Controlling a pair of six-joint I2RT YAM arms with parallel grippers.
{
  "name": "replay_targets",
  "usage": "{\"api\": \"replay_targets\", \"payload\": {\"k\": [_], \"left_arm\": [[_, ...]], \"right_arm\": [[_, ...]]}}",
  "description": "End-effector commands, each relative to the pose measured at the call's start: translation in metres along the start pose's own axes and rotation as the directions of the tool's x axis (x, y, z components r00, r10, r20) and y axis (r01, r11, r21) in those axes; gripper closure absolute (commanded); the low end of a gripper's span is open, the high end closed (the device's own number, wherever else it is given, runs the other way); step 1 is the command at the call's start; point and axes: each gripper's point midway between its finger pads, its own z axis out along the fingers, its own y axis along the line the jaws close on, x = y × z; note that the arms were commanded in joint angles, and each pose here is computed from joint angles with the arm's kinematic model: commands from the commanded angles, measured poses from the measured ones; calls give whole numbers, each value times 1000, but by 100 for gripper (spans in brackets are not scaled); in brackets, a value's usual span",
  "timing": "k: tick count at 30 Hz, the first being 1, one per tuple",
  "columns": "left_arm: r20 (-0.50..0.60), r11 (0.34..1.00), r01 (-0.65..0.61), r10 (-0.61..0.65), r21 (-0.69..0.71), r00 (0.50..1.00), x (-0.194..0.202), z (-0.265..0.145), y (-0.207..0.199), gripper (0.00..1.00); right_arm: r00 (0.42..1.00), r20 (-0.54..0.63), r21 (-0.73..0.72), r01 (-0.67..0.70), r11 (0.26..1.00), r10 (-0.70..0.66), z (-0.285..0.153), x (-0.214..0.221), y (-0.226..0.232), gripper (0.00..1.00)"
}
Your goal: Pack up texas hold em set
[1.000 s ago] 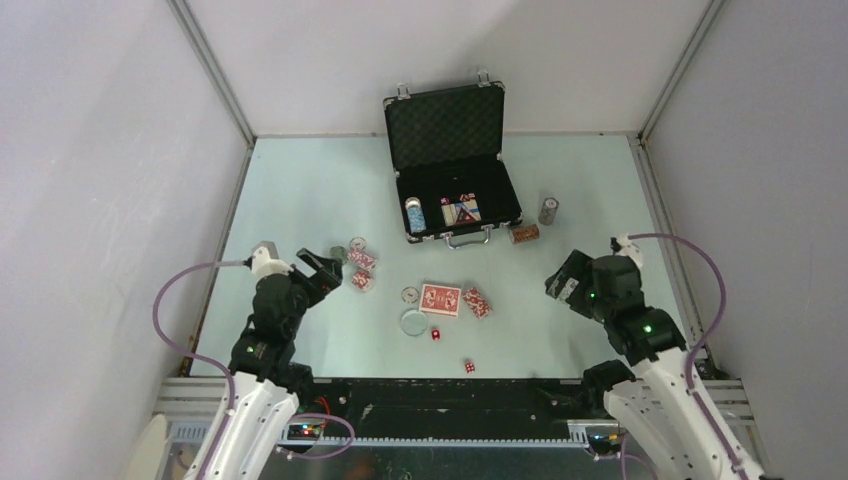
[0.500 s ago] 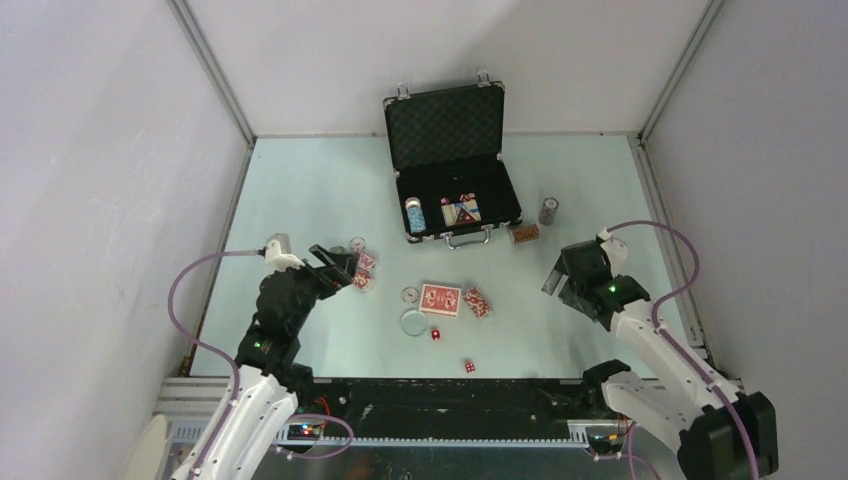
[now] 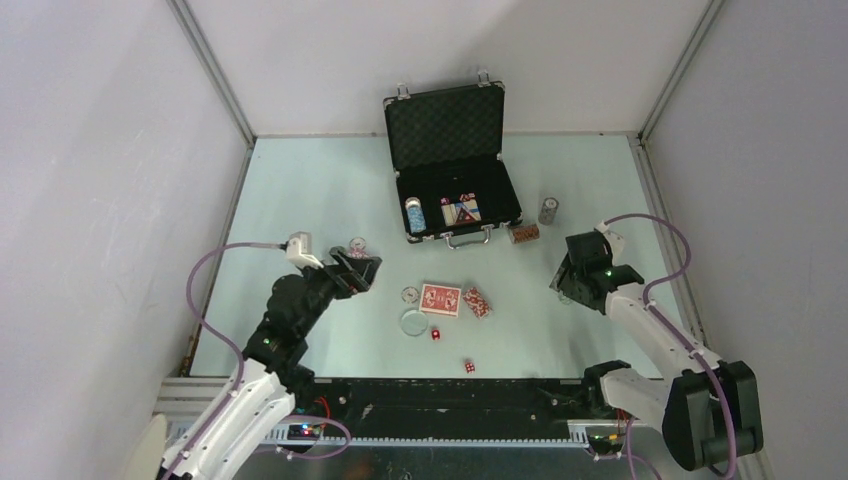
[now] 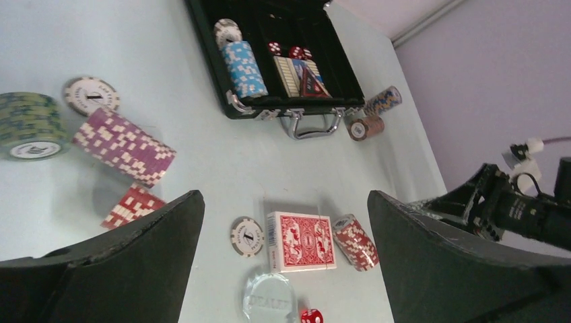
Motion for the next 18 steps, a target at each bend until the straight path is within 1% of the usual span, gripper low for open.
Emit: {"api": "replay_targets", "payload": {"k": [1,2,3,4,5,6,7,8,9,10,11,12,13,14,15,16,17,18], "left_arm": [[45,989,-78,72,129,996,-6,4,-28,2],[47,981,-110,104,160,993,-3,4,-32,2],[71,959,-135,121,247,990,-5,1,-49,2],[72,949,-160,146,272,987,0,1,-50,2],[103,925,-179,153,334,983,-3,-3,-64,2],[103,917,-193,167,349,981,3,-2,-63,2],[137,895,-210,169,394,976,-1,-5,-74,2],[135,889,-223,184,400,974,2,-4,-74,2],[160,866,-239,187,438,969,0,-6,-85,2],[159,855,-260,210,449,965,3,-4,-87,2],[177,824,-279,219,493,960,3,-8,-99,2],[178,811,-308,252,497,951,7,-4,-101,2],[183,794,-320,262,516,947,9,-5,-109,2],[195,783,-350,291,515,937,10,-1,-113,2],[201,773,-362,301,521,932,11,1,-120,2],[215,756,-389,324,526,921,14,2,-124,2],[236,738,-419,346,529,908,13,5,-129,2],[242,713,-435,362,550,900,16,4,-136,2]], "right_arm": [[1000,20,-62,2,998,-1,-5,-17,18,48],[1000,18,-70,3,998,-2,-6,-20,20,54],[1000,1,-74,4,997,-4,-8,-18,21,56],[1000,5,-87,3,996,-2,-12,-23,25,62],[1000,-10,-100,6,995,-7,-15,-21,27,63],[1000,-2,-122,7,992,-8,-21,-27,33,63],[1000,-22,-146,12,989,-16,-26,-25,37,63],[1000,-12,-176,11,984,-13,-34,-32,44,63],[1000,-18,-216,17,976,-22,-43,-35,52,64],[998,-40,-267,26,963,-38,-50,-31,61,66],[998,-27,-320,49,946,-61,-60,-36,71,68],[995,-51,-392,60,918,-87,-70,-31,83,69],[993,-31,-445,84,891,-110,-80,-36,94,71],[988,-53,-528,97,843,-147,-93,-28,108,73],[986,-33,-580,115,807,-165,-104,-32,119,73],[979,-47,-641,124,757,-200,-117,-25,130,73],[976,-23,-683,144,717,-218,-128,-28,141,73],[967,-25,-723,157,673,-252,-139,-22,150,73]]}}
